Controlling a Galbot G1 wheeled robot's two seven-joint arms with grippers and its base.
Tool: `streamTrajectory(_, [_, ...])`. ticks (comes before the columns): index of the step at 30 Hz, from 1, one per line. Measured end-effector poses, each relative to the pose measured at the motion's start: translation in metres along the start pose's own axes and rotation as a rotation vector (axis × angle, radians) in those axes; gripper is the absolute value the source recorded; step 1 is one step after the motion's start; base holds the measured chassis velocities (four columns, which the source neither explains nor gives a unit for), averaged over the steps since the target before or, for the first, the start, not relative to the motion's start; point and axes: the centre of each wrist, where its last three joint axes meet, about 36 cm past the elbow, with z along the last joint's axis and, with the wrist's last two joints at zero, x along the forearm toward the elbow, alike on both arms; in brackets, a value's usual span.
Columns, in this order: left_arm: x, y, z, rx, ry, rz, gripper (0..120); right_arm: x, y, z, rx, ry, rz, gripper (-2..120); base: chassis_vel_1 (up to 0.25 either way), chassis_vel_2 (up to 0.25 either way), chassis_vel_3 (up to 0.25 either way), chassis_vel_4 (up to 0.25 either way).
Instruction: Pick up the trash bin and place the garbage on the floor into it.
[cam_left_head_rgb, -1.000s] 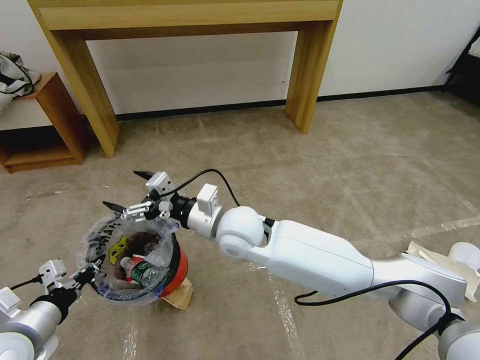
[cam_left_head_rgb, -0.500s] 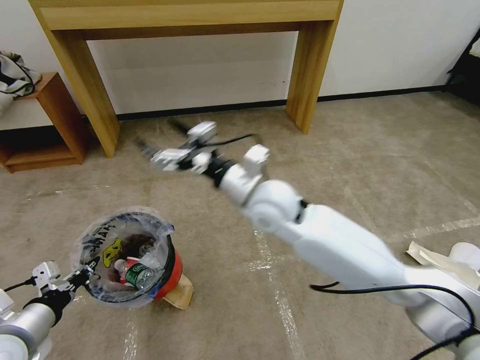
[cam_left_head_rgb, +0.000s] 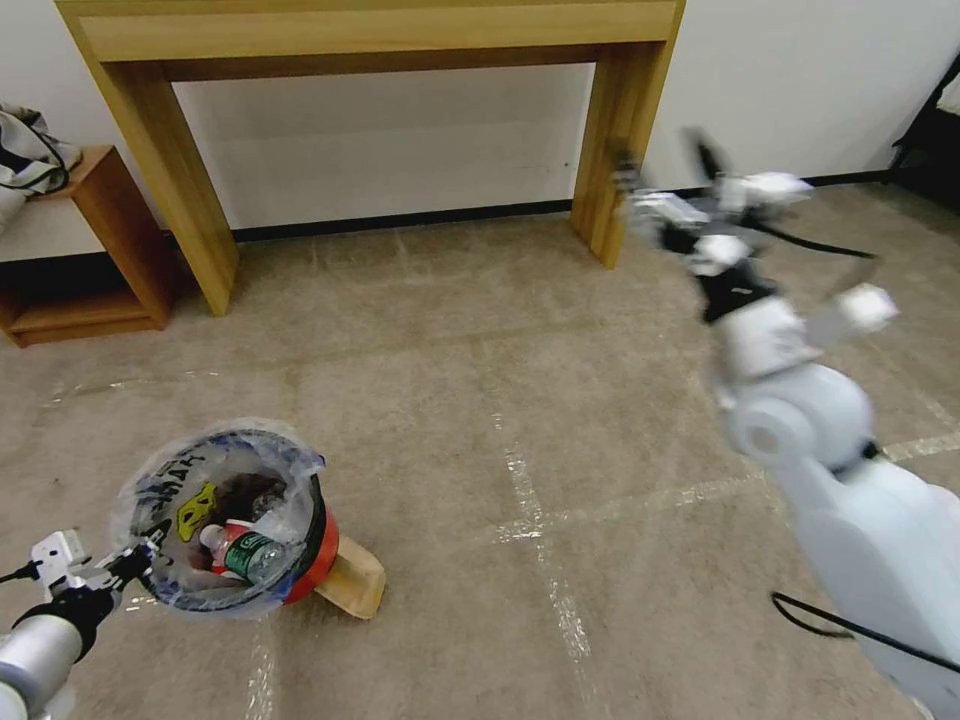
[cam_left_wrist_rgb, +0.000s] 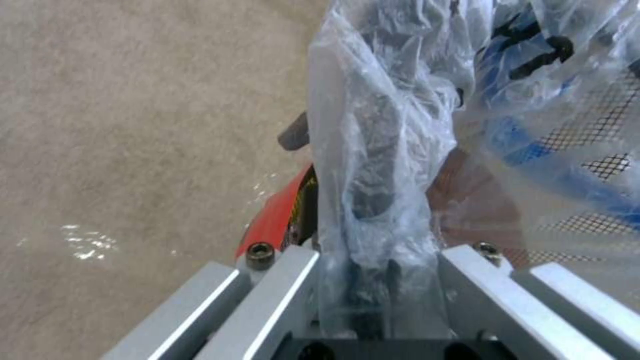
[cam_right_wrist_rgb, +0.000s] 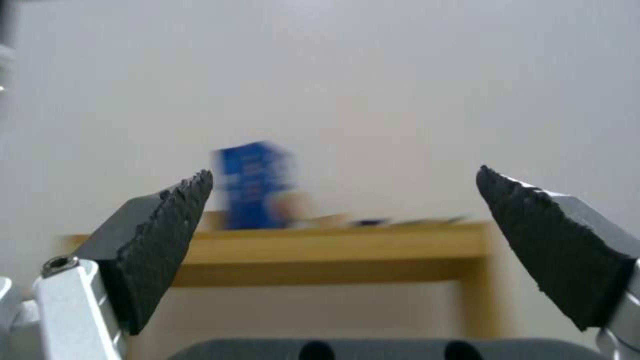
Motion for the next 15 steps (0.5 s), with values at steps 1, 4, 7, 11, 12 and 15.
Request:
streamTrajectory(1, [0.000, 0.000, 0.000, 0.000, 0.000, 0.000, 1, 0.000, 0.000, 0.000, 0.000, 0.000, 0.000, 100, 0.000, 0.000, 0.000, 0.000])
streamTrajectory(4, [0.004, -0.008, 0.004, -0.005, -0.013, 0.014, 1, 0.034, -0.017, -0.006, 0.115, -0.016, 0.095, 100, 0.000, 0.000, 0.000, 0.000])
streamTrajectory(7, [0.005, -0.018, 0.010, -0.025, -0.022, 0.021, 1, 0.093, -0.016, -0.006, 0.156, 0.001, 0.234, 100, 0.000, 0.000, 0.000, 0.000])
streamTrajectory(11, [0.005, -0.021, 0.011, -0.035, -0.029, 0.022, 1, 0.120, -0.006, -0.003, 0.155, 0.004, 0.308, 100, 0.000, 0.000, 0.000, 0.000])
streamTrajectory(12, [0.005, -0.021, 0.012, -0.038, -0.031, 0.020, 1, 0.127, -0.002, 0.000, 0.160, 0.008, 0.326, 100, 0.000, 0.000, 0.000, 0.000])
streamTrajectory(15, [0.007, -0.022, 0.013, -0.036, -0.033, 0.019, 1, 0.138, 0.006, 0.006, 0.160, 0.023, 0.340, 100, 0.000, 0.000, 0.000, 0.000])
